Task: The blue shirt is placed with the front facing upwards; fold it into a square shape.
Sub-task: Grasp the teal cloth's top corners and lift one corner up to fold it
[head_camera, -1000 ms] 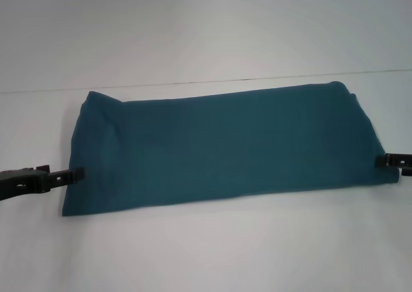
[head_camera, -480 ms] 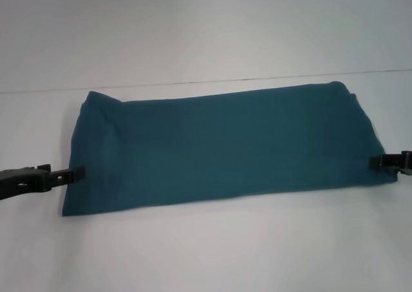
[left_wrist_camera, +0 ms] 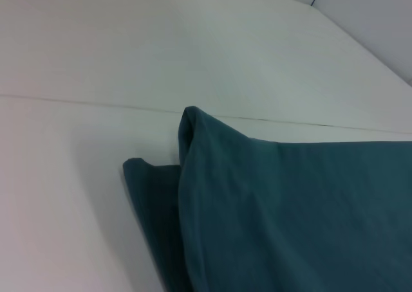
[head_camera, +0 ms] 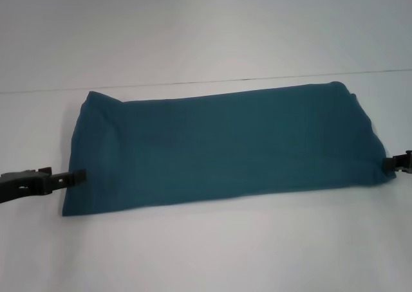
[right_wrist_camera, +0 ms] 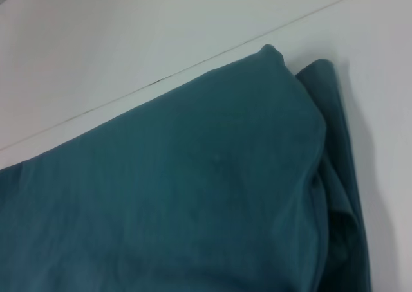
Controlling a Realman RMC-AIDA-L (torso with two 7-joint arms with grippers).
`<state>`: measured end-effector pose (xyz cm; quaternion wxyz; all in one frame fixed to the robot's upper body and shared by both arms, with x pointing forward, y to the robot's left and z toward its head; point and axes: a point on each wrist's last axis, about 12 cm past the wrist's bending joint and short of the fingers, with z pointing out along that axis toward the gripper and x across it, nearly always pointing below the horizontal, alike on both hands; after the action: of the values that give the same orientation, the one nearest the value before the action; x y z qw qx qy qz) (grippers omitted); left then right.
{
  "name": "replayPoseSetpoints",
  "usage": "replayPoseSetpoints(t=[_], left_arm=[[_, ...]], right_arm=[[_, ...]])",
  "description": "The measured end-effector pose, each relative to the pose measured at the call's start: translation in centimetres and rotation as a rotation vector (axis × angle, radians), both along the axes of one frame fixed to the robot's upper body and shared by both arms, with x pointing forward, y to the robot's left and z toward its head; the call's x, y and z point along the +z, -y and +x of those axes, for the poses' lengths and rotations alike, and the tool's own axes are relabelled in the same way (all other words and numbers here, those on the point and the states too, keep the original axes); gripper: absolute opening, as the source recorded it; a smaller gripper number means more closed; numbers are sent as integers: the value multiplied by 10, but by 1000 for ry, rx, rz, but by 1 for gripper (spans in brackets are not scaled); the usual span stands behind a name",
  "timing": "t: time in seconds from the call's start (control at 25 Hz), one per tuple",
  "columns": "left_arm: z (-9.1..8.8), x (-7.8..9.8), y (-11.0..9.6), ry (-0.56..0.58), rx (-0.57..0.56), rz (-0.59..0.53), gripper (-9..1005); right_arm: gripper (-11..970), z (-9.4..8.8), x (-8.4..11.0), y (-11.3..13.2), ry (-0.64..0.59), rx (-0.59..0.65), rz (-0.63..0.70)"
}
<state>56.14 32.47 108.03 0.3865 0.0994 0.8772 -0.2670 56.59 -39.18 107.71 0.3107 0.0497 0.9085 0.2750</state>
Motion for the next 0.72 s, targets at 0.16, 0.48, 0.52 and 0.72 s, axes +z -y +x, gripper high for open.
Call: replayPoseSetpoints(t=[0.16,0.48,0.52,0.72], left_arm=[[0,-5,1,-18,1,12,950],[2,-13,8,-47,-7,45,949],[3,-14,9,-48,-8,45,947],[2,-16,9,-57,-9,54,940]], right_arm=[[186,0,0,-1,5,12,-3],[8,-1,1,-2,12,30,13],[8,-2,1,-2,12,31,13],[9,-2,1,-2,13,31,14]])
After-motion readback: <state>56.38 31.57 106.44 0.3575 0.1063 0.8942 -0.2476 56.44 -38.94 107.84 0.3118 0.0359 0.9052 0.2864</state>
